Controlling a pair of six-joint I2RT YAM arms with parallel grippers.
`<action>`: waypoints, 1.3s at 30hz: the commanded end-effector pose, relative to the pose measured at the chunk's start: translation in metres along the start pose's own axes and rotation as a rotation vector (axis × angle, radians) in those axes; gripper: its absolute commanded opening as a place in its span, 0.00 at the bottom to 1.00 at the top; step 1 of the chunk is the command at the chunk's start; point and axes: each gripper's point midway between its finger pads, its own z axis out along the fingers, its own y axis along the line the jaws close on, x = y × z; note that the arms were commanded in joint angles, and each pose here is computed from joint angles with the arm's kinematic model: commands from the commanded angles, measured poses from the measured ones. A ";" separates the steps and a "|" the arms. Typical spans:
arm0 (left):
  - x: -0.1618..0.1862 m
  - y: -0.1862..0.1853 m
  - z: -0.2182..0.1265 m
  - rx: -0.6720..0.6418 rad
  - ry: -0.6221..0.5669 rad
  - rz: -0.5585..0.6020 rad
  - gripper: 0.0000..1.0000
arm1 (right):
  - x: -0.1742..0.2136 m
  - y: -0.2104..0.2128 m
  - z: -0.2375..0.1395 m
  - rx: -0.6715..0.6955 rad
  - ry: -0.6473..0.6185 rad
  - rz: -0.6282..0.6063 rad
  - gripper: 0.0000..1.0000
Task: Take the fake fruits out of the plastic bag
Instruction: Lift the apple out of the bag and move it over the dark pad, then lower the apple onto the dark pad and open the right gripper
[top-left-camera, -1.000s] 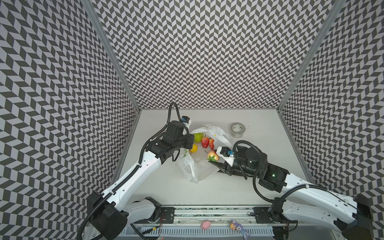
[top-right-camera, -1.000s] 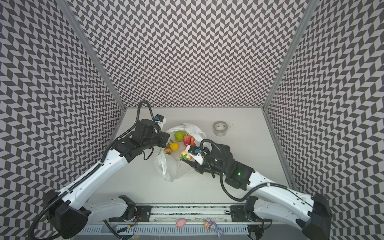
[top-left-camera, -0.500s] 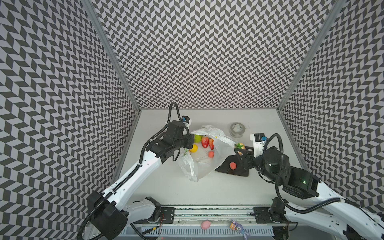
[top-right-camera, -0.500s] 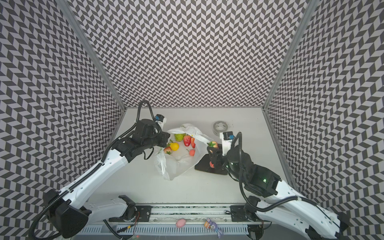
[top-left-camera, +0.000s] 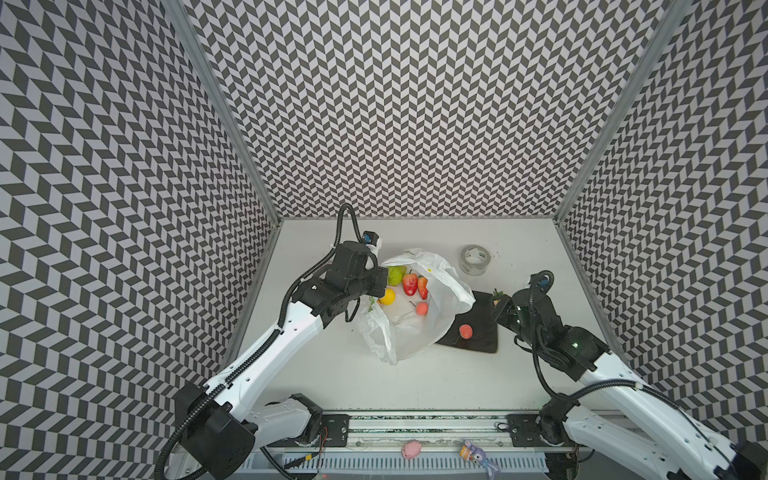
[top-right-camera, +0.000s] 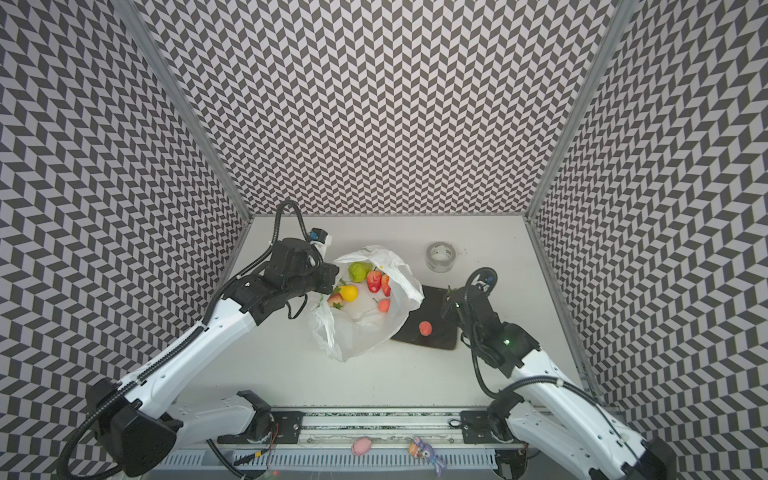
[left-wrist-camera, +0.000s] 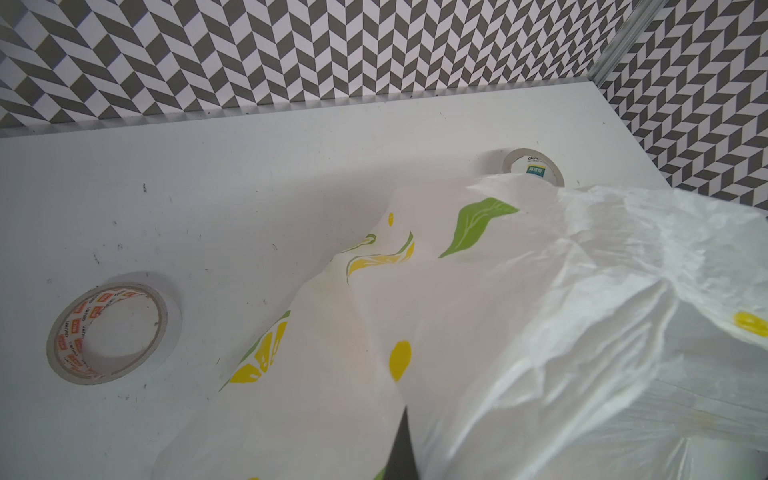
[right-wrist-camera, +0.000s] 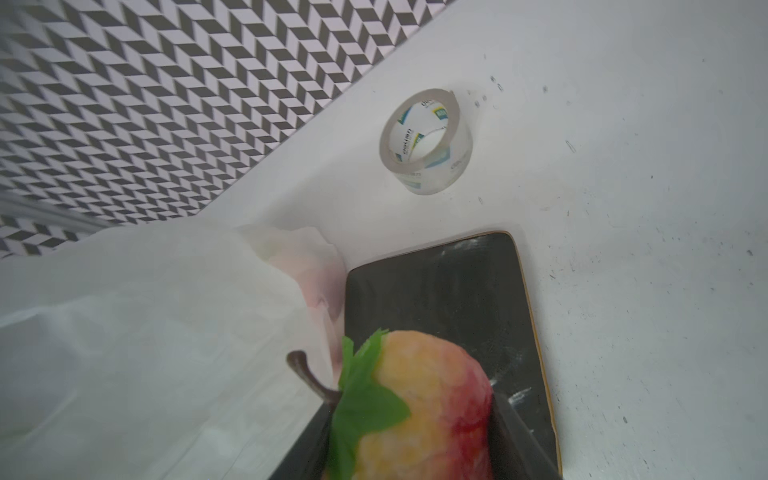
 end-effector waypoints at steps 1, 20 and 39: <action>-0.018 -0.004 -0.011 0.008 -0.055 -0.001 0.00 | 0.003 0.024 0.030 -0.083 0.034 0.070 0.00; -0.020 -0.003 -0.010 0.001 -0.057 0.004 0.00 | 0.038 0.015 0.152 0.186 0.158 0.030 0.37; -0.019 -0.003 -0.011 0.001 -0.063 0.008 0.00 | 0.002 0.049 0.110 0.024 0.107 0.060 0.85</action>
